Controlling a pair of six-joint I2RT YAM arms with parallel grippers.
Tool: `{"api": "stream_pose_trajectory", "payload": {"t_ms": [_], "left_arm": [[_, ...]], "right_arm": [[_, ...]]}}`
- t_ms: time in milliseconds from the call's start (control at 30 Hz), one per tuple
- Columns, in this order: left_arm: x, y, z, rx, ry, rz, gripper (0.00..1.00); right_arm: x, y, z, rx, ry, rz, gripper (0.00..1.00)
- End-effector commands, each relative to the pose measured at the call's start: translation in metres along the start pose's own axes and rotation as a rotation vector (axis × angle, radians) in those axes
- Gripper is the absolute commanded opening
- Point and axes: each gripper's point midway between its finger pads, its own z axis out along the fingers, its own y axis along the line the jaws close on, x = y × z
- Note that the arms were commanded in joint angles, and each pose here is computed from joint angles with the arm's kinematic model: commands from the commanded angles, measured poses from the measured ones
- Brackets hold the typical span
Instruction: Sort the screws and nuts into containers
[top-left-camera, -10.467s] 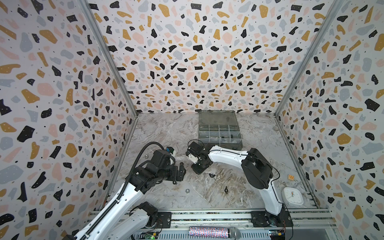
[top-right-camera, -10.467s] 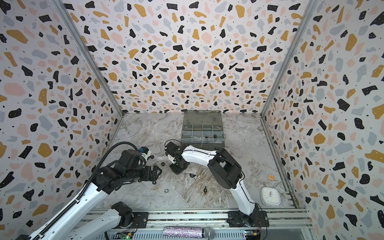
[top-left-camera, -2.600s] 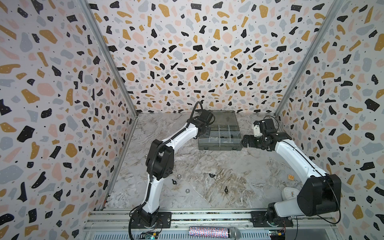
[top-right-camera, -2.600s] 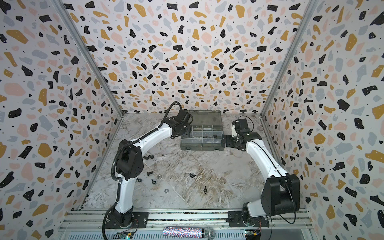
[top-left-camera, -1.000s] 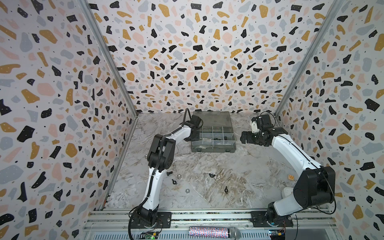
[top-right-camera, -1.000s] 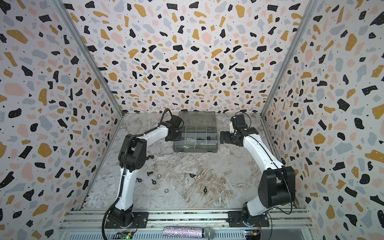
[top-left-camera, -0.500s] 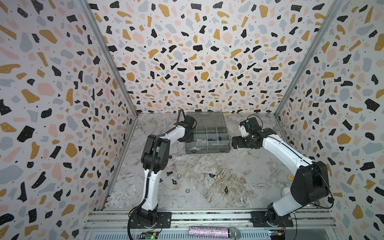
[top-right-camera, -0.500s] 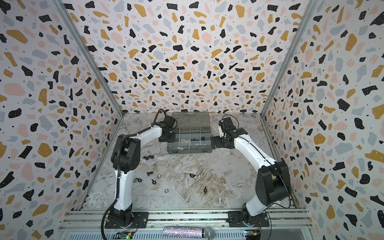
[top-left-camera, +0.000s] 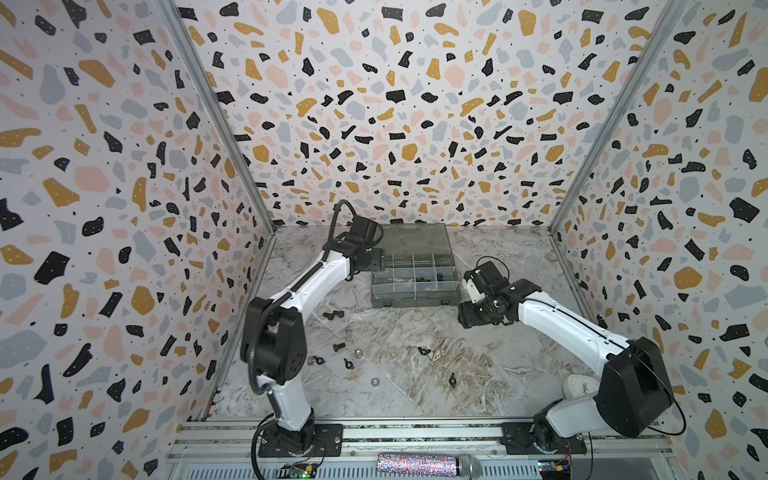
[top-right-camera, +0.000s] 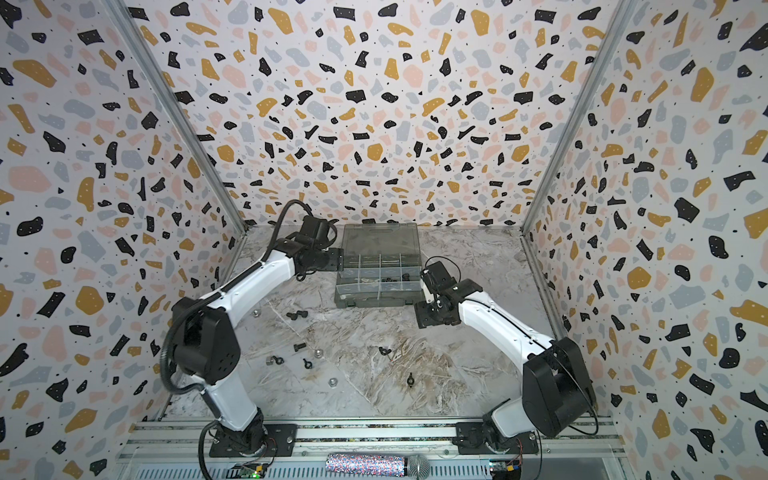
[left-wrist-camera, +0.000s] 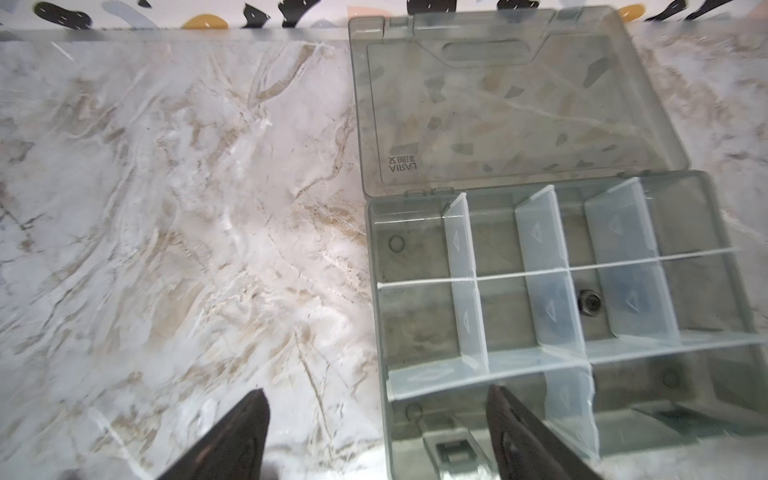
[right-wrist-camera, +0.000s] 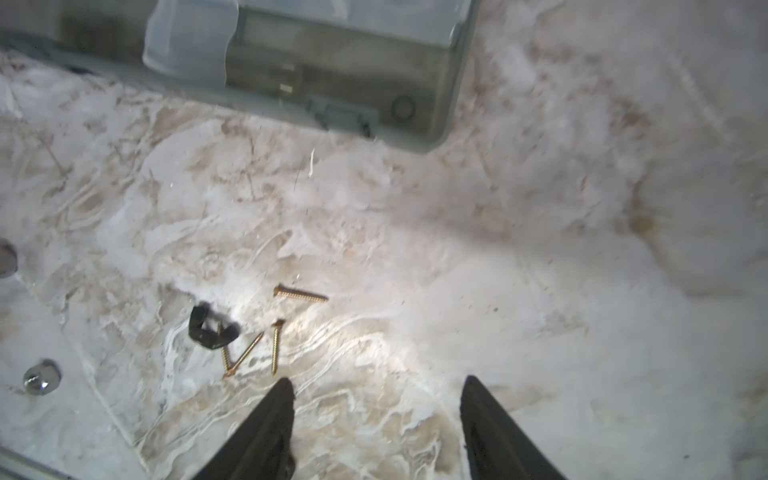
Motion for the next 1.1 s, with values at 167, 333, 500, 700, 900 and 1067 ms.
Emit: {"api": "stream_pose_trajectory", "payload": {"t_ms": [167, 333, 500, 700, 900, 1067], "left_arm": [[0.043, 0.009, -0.063, 0.081, -0.1, 0.003, 0.91], [0.059, 0.012, -0.091, 0.126, -0.151, -0.01, 1.0], [0.069, 0.012, -0.112, 0.169, -0.182, -0.047, 1.0], [0.079, 0.017, -0.126, 0.175, -0.207, -0.075, 1.0], [0.078, 0.022, -0.131, 0.152, -0.211, -0.062, 1.0], [0.076, 0.022, -0.132, 0.15, -0.215, -0.056, 1.0]], "right_arm": [[0.061, 0.038, -0.006, -0.107, 0.087, 0.013, 0.48], [0.103, 0.058, 0.006, -0.12, 0.171, -0.033, 0.47], [0.13, 0.072, 0.017, -0.128, 0.219, -0.062, 0.47], [0.138, 0.078, 0.03, -0.114, 0.233, -0.091, 0.44], [0.138, 0.077, 0.044, -0.074, 0.252, -0.112, 0.39], [0.136, 0.075, 0.048, -0.044, 0.261, -0.12, 0.37]]}}
